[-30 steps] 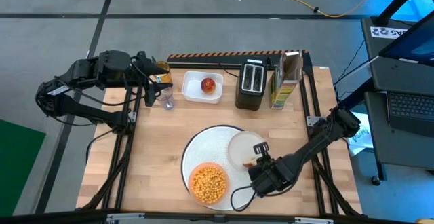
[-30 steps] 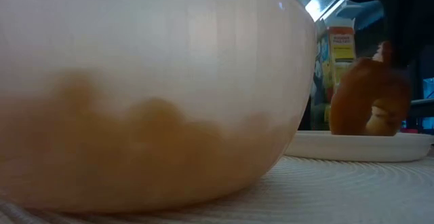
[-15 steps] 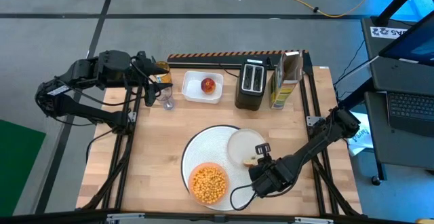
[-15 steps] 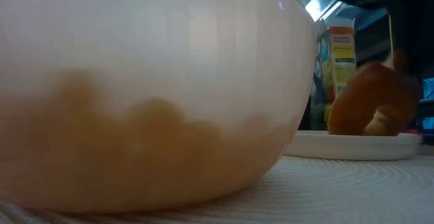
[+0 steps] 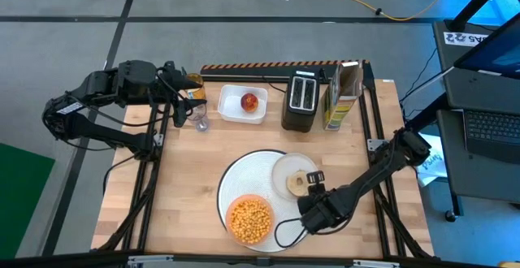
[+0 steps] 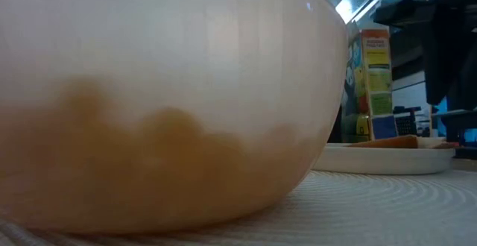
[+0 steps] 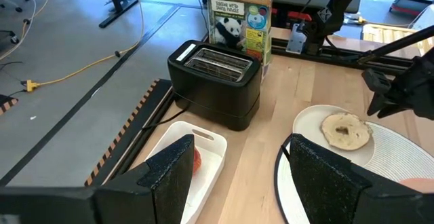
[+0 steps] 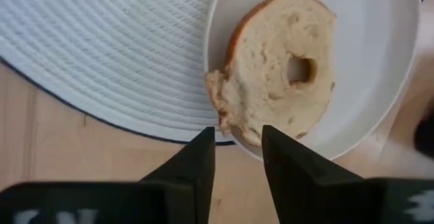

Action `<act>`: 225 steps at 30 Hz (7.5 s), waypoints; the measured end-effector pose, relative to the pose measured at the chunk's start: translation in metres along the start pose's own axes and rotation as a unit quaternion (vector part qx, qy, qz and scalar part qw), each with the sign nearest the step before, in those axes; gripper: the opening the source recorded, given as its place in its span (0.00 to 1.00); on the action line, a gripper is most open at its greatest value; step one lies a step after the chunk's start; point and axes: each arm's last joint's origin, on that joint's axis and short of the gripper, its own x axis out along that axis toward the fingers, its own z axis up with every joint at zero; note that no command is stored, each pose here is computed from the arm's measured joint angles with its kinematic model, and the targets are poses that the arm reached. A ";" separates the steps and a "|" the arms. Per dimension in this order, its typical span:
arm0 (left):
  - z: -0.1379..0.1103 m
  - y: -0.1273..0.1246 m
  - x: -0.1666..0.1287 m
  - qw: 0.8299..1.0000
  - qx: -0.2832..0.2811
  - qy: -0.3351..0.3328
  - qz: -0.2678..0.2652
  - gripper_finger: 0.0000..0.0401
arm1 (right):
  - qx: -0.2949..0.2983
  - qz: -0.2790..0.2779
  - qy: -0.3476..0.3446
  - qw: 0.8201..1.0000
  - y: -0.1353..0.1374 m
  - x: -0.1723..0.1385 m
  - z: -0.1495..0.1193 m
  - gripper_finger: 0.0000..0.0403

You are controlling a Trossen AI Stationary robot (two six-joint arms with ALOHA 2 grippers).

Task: Arrange a breakfast setting
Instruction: Remove the toasted bread from the black toaster, then put the red apple on the white plate

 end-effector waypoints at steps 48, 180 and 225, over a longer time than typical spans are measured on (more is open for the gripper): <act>0.000 0.000 0.000 1.000 0.000 0.000 0.000 0.57 | 0.057 -0.144 -0.507 0.848 -0.352 -0.049 0.050 0.74; 0.000 0.000 0.000 1.000 0.000 0.000 -0.004 0.57 | -0.060 0.082 -0.117 0.988 -0.204 -0.080 0.096 0.72; 0.000 0.000 0.000 1.000 0.000 0.000 -0.004 0.57 | 0.058 0.106 -0.109 0.987 -0.152 0.026 0.017 0.81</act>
